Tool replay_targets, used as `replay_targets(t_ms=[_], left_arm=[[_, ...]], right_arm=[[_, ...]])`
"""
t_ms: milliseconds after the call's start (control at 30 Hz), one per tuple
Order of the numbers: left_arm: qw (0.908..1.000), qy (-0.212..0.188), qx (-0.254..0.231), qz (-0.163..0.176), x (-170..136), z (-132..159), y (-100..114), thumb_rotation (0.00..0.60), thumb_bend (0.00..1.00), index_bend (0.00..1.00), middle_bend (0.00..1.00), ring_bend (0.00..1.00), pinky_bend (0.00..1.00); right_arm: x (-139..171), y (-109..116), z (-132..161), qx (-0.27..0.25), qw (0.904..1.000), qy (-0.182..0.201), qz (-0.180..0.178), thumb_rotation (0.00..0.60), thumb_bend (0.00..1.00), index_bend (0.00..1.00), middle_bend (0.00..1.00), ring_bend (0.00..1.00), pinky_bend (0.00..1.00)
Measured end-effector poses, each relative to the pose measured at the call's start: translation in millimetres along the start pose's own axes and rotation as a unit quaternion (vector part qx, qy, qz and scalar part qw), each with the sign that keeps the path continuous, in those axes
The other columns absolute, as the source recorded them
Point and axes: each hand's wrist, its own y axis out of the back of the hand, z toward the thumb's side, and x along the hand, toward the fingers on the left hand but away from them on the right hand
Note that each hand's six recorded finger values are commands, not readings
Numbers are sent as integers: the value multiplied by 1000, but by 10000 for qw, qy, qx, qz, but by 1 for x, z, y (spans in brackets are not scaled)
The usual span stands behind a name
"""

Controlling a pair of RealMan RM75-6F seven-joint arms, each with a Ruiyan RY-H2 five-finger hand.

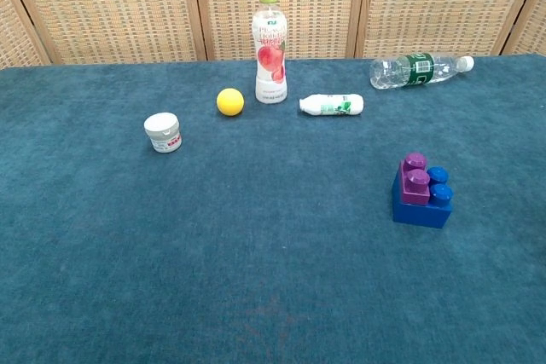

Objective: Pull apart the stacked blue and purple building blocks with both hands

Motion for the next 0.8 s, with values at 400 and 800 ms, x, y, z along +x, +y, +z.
replay_targets(t_ms=[400, 800], left_arm=[[9996, 202, 113, -188, 13, -3, -11, 600, 0, 0, 0, 0, 0], [9991, 310, 115, -262, 19, -8, -13, 600, 0, 0, 0, 0, 0]], right_arm=[[-89, -44, 65, -871, 9874, 410, 1256, 600, 0, 76, 109, 0, 0], [-139, -104, 107, -231, 9824, -199, 1841, 600, 0, 163, 148, 0, 0]])
